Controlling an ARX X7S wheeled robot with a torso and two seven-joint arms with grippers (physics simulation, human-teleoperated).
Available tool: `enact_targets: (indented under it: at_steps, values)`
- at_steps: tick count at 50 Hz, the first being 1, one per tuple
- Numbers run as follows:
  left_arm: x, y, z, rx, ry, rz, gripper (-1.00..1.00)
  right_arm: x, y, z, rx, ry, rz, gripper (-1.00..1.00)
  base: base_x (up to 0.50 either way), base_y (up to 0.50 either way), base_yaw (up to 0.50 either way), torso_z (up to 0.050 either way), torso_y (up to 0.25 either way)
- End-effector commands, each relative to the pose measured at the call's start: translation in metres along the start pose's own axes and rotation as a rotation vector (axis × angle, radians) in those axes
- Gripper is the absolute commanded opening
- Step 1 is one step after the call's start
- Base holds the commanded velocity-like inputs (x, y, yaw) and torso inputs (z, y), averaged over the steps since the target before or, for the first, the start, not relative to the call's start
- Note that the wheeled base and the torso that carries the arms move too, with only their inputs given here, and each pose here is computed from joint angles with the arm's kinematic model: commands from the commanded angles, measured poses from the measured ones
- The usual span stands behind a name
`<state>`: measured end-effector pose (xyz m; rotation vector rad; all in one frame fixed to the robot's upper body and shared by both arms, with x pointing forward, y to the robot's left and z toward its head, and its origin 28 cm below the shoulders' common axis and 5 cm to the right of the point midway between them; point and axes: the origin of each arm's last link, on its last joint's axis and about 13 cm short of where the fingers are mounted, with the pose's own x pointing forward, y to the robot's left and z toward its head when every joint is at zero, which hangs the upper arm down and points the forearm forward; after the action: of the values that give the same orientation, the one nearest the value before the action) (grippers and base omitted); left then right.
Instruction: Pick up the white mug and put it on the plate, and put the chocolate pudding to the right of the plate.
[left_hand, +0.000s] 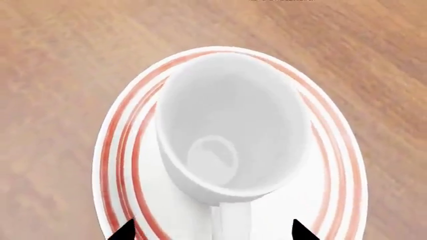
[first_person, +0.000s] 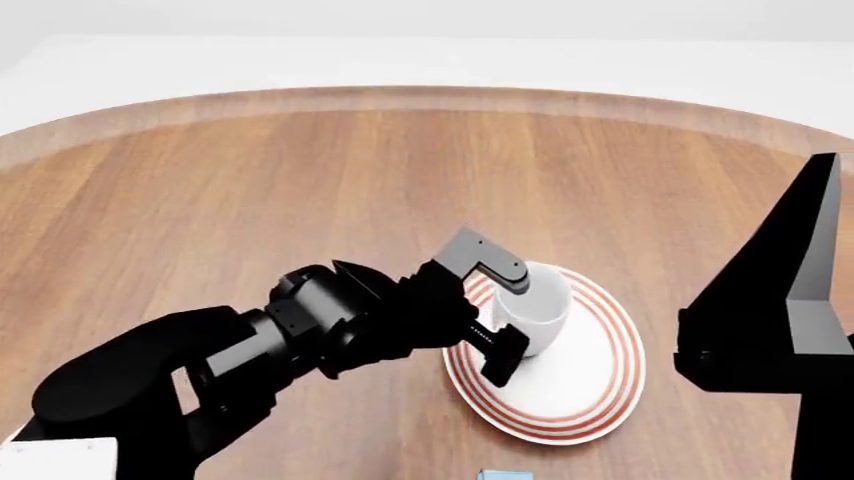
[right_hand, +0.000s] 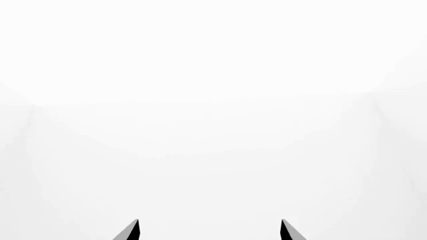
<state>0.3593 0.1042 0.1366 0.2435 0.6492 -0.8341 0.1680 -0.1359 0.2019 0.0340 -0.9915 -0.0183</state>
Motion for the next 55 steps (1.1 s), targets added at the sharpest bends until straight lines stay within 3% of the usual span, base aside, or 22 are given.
enact_targets:
  at_steps: [1,8,21,29,41,48,55]
  values:
    - [-0.018,-0.009,0.009,0.0,-0.027,-0.037,1.0,0.001,-0.001,0.001,-0.026,-0.02,0.008,1.0,0.0,0.0,0.0,0.0,0.0]
    - [-0.036,-0.013,0.009,0.0,-0.041,-0.021,1.0,0.0,0.0,0.0,-0.028,-0.018,0.014,1.0,0.0,0.0,0.0,0.0,0.0]
    - [-0.087,-0.041,0.005,0.169,-0.109,-0.06,1.0,-0.001,0.002,0.0,-0.027,-0.015,0.021,1.0,0.0,0.0,0.0,0.0,0.0]
    - [-0.115,-0.048,0.001,0.221,-0.16,-0.047,1.0,-0.001,0.003,0.0,-0.023,-0.014,0.026,1.0,0.0,0.0,0.0,0.0,0.0]
    - [-0.161,-0.055,-0.009,0.225,-0.311,-0.008,1.0,-0.002,0.003,-0.001,-0.023,-0.011,0.029,1.0,0.0,0.0,0.0,0.0,0.0]
    - [-0.173,-0.059,-0.018,0.221,-0.364,0.027,1.0,-0.002,0.004,0.0,-0.022,-0.011,0.032,1.0,0.0,0.0,0.0,0.0,0.0]
    - [-0.195,-0.055,-0.019,0.21,-0.494,0.134,1.0,-0.003,0.005,0.0,-0.019,-0.01,0.035,1.0,0.0,0.0,0.0,0.0,0.0]
